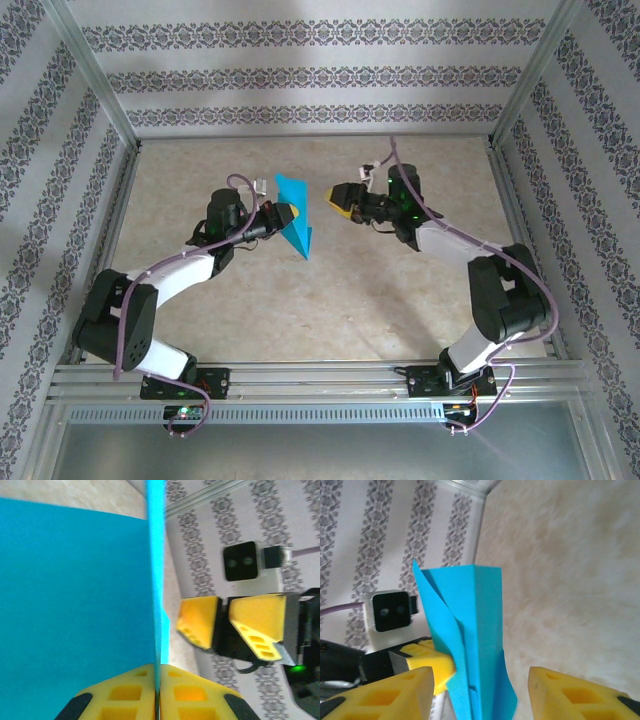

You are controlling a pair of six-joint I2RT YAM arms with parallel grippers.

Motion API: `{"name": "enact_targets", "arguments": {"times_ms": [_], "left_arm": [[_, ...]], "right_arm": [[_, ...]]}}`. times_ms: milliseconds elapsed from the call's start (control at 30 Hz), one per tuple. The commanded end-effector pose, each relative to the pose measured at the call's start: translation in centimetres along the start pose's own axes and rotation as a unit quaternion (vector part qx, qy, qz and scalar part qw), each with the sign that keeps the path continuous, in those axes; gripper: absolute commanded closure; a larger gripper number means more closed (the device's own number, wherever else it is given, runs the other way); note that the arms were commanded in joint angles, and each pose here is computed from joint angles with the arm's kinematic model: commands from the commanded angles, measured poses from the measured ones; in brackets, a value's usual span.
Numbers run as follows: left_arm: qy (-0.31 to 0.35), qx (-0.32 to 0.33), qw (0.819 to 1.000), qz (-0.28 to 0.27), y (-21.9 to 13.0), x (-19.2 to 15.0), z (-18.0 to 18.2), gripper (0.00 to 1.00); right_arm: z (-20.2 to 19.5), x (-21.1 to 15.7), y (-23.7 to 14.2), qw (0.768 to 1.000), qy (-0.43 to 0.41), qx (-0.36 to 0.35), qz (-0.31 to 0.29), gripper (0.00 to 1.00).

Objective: Fold a paper plane with a square sheet of paper (pick it up from the middle)
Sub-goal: Turn over the paper at the center of the table.

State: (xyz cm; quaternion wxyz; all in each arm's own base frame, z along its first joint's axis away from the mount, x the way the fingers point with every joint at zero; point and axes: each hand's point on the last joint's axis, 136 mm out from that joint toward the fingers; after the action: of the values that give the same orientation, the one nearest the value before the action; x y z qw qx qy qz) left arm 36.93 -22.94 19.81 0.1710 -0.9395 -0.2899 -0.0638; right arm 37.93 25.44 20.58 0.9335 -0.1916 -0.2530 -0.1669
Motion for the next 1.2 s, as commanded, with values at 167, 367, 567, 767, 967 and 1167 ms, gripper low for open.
{"name": "enact_targets", "arguments": {"times_ms": [167, 367, 567, 767, 967, 1167], "left_arm": [[0.154, 0.34, 0.928, -0.009, -4.9, 1.8, 5.0, 0.91], [0.244, 0.547, 0.801, -0.007, -6.7, 4.0, 7.6, 0.9], [0.296, 0.671, 0.68, 0.005, -6.0, 5.3, 9.8, 0.9], [0.342, 0.713, 0.612, 0.024, -3.1, 4.4, 11.5, 0.9], [0.376, 0.731, 0.567, 0.043, -0.7, 2.7, 13.2, 0.9], [0.383, 0.736, 0.554, 0.064, 0.9, 1.0, 15.0, 0.87]], "right_arm": [[-3.7, 0.5, -5.5, 0.978, -0.09, -0.185, -0.031, 0.41], [-5.5, 0.3, -8.0, 0.958, -0.101, -0.263, -0.047, 0.36], [-6.5, -0.3, -9.3, 0.948, -0.099, -0.299, -0.053, 0.34], [-7.4, -0.7, -9.8, 0.945, -0.089, -0.311, -0.052, 0.34], [-8.2, -1.2, -10.1, 0.944, -0.077, -0.318, -0.051, 0.34], [-9.0, -1.6, -10.4, 0.943, -0.063, -0.323, -0.052, 0.34]]}}
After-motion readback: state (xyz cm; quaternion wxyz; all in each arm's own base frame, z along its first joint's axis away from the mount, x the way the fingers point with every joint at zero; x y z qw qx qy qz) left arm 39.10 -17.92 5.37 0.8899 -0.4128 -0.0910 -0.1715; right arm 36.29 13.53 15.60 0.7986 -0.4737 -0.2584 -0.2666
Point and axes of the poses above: each hand's point on the last joint's axis, 136 mm out from that joint toward the fingers, its own y axis out along the fingers, its own z axis along the line the jaws close on, x = y × z, and after that the axes turned 14 degrees about -y, right-handed
